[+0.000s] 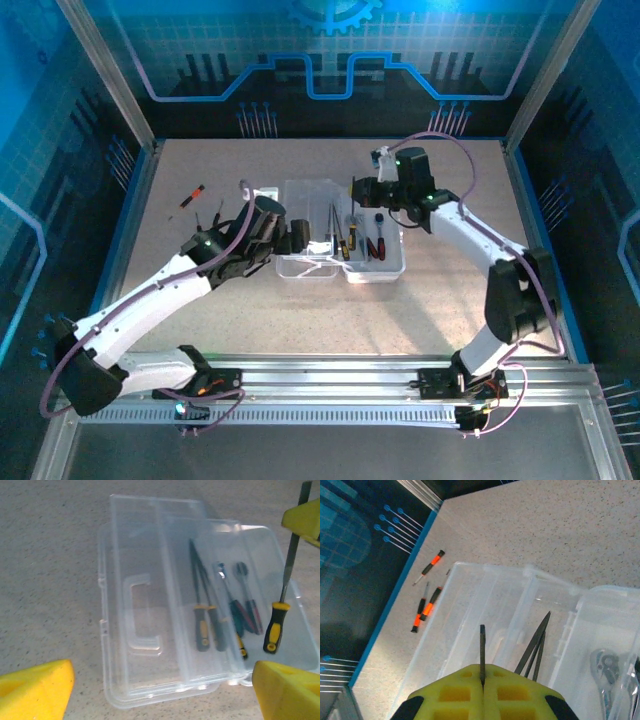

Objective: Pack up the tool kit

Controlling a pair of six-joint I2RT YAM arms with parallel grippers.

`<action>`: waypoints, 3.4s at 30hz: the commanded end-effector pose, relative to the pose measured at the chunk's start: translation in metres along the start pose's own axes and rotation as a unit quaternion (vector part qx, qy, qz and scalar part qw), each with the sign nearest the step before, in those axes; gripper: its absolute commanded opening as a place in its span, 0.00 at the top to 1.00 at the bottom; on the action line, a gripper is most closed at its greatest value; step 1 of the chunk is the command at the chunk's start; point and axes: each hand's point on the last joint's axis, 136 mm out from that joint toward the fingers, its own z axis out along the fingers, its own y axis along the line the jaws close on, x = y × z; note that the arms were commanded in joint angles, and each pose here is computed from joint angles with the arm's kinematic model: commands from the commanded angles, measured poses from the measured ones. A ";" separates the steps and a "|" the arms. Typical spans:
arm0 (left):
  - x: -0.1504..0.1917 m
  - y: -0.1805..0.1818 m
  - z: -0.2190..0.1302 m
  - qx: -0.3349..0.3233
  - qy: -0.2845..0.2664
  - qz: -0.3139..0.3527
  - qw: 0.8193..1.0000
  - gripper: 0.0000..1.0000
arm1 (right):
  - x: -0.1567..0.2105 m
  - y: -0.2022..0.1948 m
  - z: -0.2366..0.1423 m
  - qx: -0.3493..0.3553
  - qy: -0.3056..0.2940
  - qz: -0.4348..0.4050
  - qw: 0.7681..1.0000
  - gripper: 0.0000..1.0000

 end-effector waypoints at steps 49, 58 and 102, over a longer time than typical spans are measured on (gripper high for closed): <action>0.001 0.109 0.043 -0.103 0.020 -0.149 0.983 0.26 | 0.044 -0.026 -0.055 0.064 -0.065 0.025 0.996 0.72; 0.000 0.195 0.107 -0.160 0.094 -0.233 0.955 0.33 | 0.083 -0.056 -0.065 0.115 -0.103 0.012 0.988 0.71; 0.033 0.231 0.214 -0.204 0.272 -0.141 0.930 0.90 | 0.090 -0.071 -0.070 0.116 -0.109 0.034 0.987 0.72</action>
